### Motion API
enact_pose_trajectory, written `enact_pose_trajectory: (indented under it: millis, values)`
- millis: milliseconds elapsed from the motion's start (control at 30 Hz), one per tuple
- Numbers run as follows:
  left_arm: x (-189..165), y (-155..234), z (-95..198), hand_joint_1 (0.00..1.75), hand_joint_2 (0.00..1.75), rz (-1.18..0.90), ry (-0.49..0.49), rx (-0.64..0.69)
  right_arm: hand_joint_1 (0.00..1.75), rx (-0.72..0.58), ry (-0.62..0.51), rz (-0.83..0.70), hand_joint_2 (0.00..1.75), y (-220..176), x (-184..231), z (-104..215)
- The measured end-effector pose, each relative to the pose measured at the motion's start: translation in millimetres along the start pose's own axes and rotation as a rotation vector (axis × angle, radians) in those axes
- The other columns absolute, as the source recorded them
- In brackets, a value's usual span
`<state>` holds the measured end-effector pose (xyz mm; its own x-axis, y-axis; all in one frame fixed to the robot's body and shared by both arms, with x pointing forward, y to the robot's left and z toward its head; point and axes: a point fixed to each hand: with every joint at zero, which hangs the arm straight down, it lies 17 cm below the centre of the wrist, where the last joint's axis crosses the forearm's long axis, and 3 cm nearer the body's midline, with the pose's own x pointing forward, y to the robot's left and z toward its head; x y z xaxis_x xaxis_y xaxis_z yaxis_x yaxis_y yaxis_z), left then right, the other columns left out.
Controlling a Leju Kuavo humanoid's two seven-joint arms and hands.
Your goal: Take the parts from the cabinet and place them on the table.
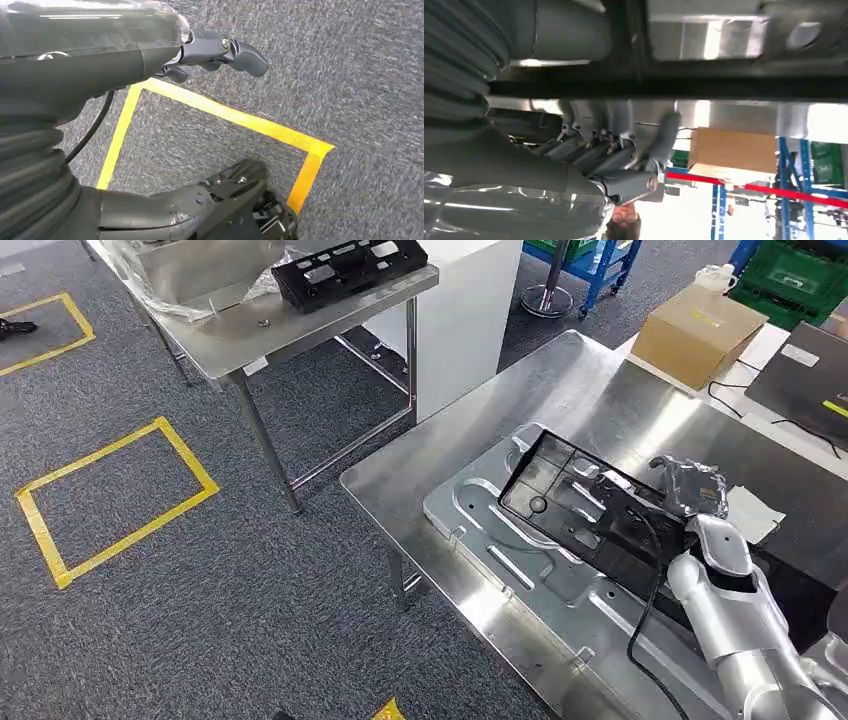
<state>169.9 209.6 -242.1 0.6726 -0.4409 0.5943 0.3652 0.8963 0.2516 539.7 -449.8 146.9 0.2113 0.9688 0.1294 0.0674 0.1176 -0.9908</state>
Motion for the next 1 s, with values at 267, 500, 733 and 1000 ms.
enact_pose_trajectory:
  millis: [267, 500, 733, 1000]
  values:
    - [0, 0, 0, 0.00, 1.75, -0.001, -0.002, -0.002, 0.00, -0.009, 0.021, -0.020, 0.00, -10, -28, 8]
    - [3, -2, 0, 0.00, 1.75, 0.009, -0.011, -0.007, 0.00, 0.002, 0.025, -0.072, 0.00, -16, -53, 22]
    - [-1, -4, 3, 0.00, 1.75, 0.028, -0.011, -0.002, 0.00, -0.026, 0.008, -0.335, 0.00, -90, -111, 52]
    - [-4, -4, 5, 0.00, 1.75, 0.039, -0.007, 0.001, 0.00, -0.239, -0.030, -0.355, 0.00, -255, -162, 78]
